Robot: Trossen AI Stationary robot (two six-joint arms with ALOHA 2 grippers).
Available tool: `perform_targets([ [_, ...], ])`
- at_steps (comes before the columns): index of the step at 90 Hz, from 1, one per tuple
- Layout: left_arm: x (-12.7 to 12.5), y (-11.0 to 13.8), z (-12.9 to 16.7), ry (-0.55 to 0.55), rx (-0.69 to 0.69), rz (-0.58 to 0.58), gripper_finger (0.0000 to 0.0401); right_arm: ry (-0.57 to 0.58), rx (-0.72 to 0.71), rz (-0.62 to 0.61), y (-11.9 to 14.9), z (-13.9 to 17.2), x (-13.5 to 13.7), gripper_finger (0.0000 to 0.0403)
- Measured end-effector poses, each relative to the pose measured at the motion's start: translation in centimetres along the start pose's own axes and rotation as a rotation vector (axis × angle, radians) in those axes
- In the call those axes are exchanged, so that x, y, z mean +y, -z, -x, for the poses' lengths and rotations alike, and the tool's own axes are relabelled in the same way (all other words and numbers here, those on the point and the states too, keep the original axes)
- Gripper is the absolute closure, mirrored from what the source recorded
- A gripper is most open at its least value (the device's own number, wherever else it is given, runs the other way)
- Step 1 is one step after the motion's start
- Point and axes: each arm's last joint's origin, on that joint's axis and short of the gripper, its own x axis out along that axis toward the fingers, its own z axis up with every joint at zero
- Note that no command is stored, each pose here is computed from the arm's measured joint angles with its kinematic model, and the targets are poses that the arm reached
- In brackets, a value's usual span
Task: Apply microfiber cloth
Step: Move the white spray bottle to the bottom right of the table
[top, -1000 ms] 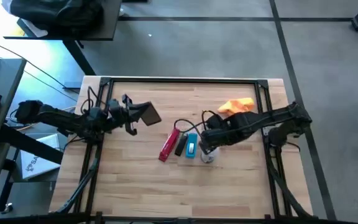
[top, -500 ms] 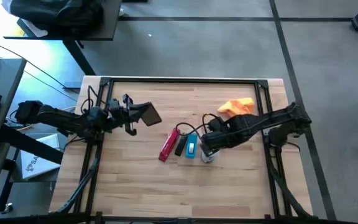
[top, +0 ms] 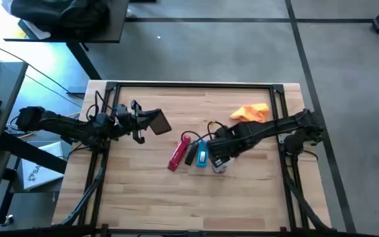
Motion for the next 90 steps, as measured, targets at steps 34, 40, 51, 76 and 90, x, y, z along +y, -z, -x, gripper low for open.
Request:
perform_targets([
  [34, 0.0, 0.0, 0.0, -0.008, -0.004, -0.006, 0.0393, -0.001, 0.066, 0.188, 0.6, 0.9, -1.1, 0.0376],
  [40, 0.0, -0.1, 0.0, -0.012, -0.007, -0.021, 0.0393, -0.009, 0.061, 0.220, 1.0, 1.8, -1.8, 0.0376],
  [51, 0.1, -0.1, 0.1, -0.034, -0.010, -0.027, 0.0393, -0.074, 0.039, 0.278, 2.4, 3.4, -2.4, 0.0376],
  [76, 0.2, -0.4, 0.3, -0.038, -0.002, -0.047, 0.0393, -0.172, 0.154, 0.561, 8.7, 4.9, -1.8, 0.0376],
  [90, 0.2, -0.4, 0.3, -0.038, -0.005, -0.046, 0.0393, -0.191, 0.228, 0.632, 12.0, 5.3, -1.8, 0.0376],
])
